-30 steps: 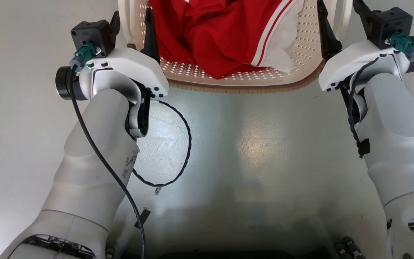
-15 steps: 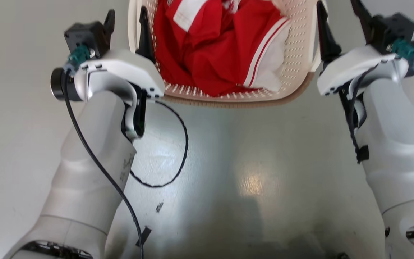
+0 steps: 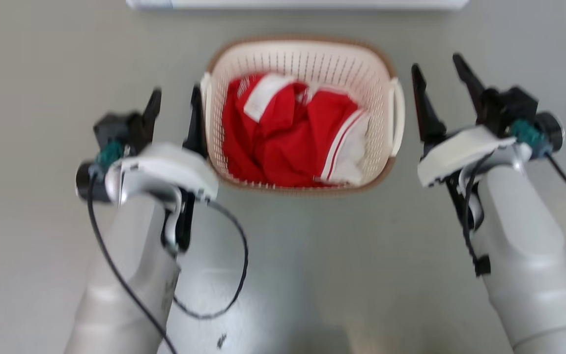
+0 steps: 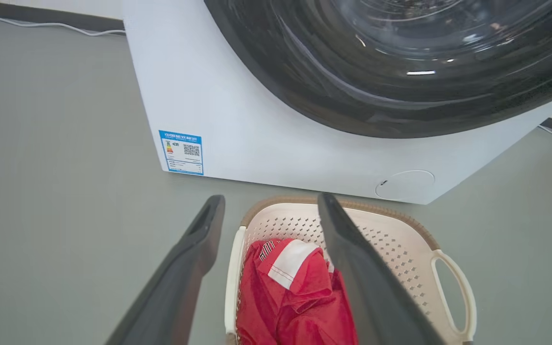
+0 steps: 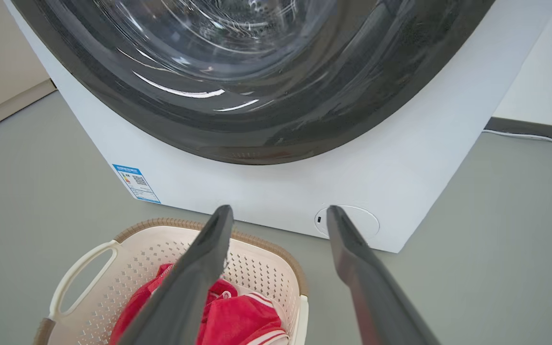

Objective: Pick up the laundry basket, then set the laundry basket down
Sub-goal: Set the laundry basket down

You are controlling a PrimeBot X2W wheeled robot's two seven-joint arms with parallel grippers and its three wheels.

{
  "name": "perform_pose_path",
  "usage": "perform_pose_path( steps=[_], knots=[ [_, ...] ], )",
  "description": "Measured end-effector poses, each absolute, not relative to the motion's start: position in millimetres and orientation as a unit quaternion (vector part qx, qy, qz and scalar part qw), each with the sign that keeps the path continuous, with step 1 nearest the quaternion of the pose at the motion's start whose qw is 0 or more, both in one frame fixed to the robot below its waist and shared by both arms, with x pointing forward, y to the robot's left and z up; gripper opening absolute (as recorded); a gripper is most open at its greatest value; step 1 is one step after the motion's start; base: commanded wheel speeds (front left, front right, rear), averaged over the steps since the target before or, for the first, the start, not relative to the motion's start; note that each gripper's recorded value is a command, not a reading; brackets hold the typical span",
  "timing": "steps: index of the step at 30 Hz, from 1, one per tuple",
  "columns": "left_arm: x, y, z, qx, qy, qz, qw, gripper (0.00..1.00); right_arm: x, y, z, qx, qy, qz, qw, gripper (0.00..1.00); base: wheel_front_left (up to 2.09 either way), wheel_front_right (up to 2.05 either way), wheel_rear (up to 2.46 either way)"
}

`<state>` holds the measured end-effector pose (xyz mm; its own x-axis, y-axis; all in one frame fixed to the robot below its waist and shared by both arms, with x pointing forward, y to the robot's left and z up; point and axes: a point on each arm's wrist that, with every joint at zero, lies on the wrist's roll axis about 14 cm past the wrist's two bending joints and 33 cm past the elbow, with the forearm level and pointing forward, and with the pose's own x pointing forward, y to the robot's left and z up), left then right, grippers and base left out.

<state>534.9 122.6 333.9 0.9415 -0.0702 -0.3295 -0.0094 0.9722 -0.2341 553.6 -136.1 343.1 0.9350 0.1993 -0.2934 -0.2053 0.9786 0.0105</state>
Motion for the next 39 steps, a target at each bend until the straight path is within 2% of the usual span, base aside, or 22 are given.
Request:
perform_pose_path(
  steps=[6, 18, 26, 39],
  knots=[
    [499.4, 139.9, 368.1, -0.126, 0.145, -0.003, 0.981, 1.00, 526.8, -134.2, 401.5, -0.011, 0.090, 0.107, 0.990, 1.00, 0.00, 0.00, 0.00],
    [438.4, 152.4, 429.8, -0.139, 0.080, -0.006, 0.987, 1.00, 455.5, -147.9, 466.2, -0.008, 0.023, 0.085, 0.996, 1.00, 0.00, 0.00, 0.00],
    [380.3, 166.1, 431.6, -0.128, 0.081, 0.006, 0.988, 1.00, 402.3, -166.4, 481.6, 0.004, 0.004, 0.054, 0.999, 1.00, 0.00, 0.00, 0.00],
    [340.4, 182.7, 438.7, -0.118, 0.066, 0.023, 0.991, 1.00, 352.9, -199.2, 471.6, 0.020, 0.016, 0.000, 1.000, 1.00, 0.00, 0.00, 0.00]
  ],
)
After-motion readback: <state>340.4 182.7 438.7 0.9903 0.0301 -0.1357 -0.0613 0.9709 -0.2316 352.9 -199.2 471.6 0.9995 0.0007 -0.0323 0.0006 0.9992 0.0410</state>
